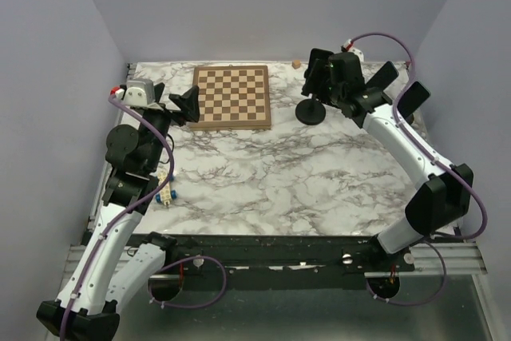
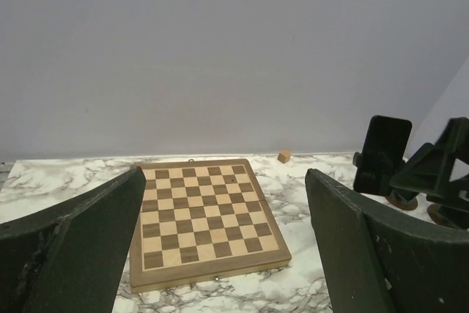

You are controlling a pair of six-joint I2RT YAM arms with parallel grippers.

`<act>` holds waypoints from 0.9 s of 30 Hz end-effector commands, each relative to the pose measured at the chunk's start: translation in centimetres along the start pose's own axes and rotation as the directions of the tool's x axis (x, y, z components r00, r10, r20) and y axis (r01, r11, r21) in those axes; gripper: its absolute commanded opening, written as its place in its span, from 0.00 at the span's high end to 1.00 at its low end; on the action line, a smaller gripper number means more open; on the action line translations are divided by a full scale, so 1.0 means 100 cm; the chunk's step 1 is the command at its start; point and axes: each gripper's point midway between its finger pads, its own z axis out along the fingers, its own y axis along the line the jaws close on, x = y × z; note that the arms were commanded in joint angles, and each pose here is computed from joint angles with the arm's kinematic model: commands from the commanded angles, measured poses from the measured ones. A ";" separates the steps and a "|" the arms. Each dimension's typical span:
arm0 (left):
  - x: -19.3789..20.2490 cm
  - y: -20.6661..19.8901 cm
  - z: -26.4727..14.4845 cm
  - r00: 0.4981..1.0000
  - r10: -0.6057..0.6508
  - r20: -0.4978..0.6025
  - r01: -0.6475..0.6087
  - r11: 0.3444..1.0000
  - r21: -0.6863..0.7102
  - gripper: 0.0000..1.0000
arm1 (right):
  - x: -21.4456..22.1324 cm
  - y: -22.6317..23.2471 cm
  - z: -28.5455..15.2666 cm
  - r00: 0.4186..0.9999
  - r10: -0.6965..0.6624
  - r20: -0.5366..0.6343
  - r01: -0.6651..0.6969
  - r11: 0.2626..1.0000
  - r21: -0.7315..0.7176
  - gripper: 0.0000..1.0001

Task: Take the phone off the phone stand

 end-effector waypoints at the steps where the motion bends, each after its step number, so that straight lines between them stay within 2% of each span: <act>1: -0.007 -0.019 0.002 1.000 -0.008 -0.011 0.009 0.996 0.092 0.02 | -0.016 -0.010 0.010 0.995 -0.087 0.054 0.077 0.983 0.167 0.00; 9: -0.001 -0.023 0.005 0.999 -0.011 -0.034 0.015 0.993 0.117 0.02 | -0.046 -0.001 0.031 0.981 -0.152 0.117 0.117 0.957 0.266 0.00; 16: -0.005 -0.021 0.003 1.000 -0.015 -0.023 0.018 0.993 0.115 0.01 | -0.074 0.001 0.047 0.965 -0.160 0.208 0.080 0.935 0.346 0.00; 27: -0.004 -0.016 0.004 1.000 -0.016 -0.024 0.018 0.995 0.097 0.01 | -0.075 0.002 0.082 0.955 -0.230 0.189 0.137 0.903 0.407 0.00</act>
